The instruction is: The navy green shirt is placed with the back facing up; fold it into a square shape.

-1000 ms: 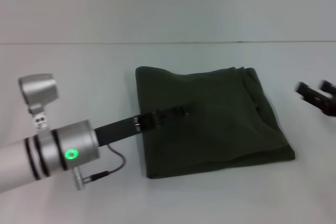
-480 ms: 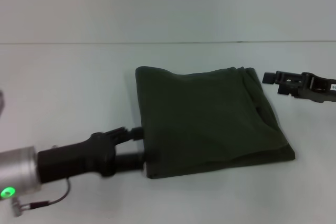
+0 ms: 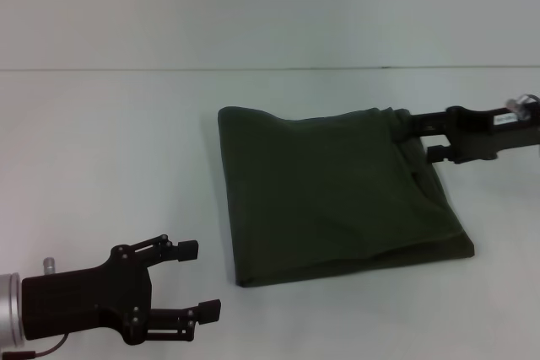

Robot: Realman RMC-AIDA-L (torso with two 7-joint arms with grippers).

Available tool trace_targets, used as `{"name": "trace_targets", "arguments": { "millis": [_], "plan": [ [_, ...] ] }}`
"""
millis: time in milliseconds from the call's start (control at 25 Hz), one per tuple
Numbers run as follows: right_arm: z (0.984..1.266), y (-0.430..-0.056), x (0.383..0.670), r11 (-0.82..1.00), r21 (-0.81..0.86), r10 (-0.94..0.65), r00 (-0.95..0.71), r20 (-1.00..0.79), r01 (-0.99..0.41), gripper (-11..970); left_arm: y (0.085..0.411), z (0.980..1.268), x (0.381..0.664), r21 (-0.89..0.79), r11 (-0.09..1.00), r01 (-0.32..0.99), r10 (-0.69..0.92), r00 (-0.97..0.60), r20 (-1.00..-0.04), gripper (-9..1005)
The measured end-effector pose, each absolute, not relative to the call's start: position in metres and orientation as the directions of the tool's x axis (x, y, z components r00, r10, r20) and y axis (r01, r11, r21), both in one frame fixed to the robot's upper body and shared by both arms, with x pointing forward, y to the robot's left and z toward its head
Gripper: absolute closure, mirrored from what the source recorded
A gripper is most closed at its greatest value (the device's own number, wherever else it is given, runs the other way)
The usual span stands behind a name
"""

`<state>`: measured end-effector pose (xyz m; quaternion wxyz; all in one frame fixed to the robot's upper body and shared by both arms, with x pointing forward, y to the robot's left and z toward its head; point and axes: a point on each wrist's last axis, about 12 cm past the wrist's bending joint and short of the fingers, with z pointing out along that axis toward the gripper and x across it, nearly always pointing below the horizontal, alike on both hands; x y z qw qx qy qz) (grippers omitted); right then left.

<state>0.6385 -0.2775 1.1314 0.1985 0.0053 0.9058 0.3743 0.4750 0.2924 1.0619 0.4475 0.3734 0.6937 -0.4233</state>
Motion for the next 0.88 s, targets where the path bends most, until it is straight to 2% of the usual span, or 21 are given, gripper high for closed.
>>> {"name": "trace_targets", "arguments": {
  "millis": [400, 880],
  "plan": [
    [1.125, -0.25, 0.65, 0.775, 0.616, 0.128, -0.919, -0.372, -0.141, 43, 0.288, 1.062, 0.475, -0.254, 0.336, 0.907, 0.147, -0.317, -0.937, 46],
    [1.116, -0.246, 0.652, 0.806, 0.575, 0.126, -0.909, -0.397, -0.14, 43, 0.288, 1.06, 0.474, -0.258, 0.341, 0.904, 0.147, -0.322, -0.935, 45]
  ]
}}
